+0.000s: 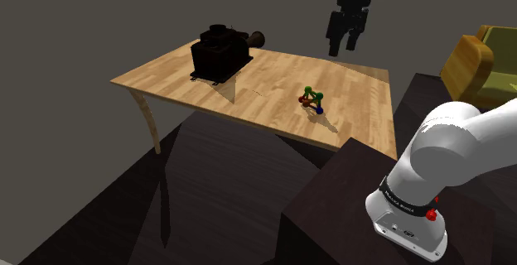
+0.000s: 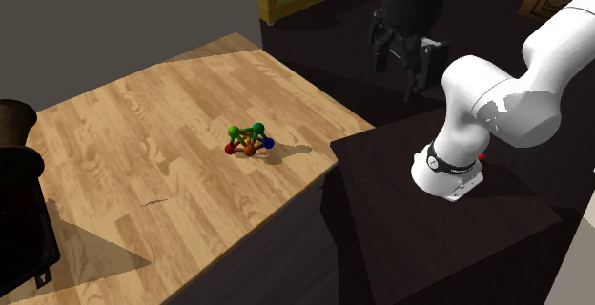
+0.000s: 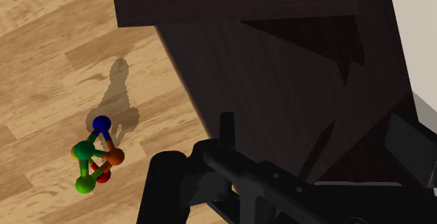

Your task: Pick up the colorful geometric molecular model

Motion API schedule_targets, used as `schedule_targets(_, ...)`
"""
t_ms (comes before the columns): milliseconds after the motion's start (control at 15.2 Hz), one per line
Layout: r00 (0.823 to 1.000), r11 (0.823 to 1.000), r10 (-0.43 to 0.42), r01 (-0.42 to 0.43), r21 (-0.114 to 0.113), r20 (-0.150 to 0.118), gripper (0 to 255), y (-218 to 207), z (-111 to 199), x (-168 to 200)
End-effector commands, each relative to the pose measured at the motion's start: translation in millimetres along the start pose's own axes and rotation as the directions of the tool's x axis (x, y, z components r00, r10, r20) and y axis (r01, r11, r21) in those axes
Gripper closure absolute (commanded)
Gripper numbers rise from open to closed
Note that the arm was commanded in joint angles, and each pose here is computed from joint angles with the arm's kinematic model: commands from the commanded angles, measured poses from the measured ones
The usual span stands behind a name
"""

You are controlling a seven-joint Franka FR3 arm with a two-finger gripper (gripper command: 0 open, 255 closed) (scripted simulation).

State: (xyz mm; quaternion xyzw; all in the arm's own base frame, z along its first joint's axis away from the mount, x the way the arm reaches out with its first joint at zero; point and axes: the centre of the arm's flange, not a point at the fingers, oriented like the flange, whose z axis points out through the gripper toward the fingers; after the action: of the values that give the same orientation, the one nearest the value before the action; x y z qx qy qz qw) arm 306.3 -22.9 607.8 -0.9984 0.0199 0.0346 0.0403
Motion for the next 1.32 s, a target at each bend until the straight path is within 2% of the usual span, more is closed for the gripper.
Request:
schedule_targets(0, 1.0, 1.0, 0.0, 0.0, 0.0, 0.0, 0, 0, 0, 0)
schedule_targets(1254, 0.997, 1.0, 0.004, -0.005, 0.008, 0.081, 0, 169, 141, 135)
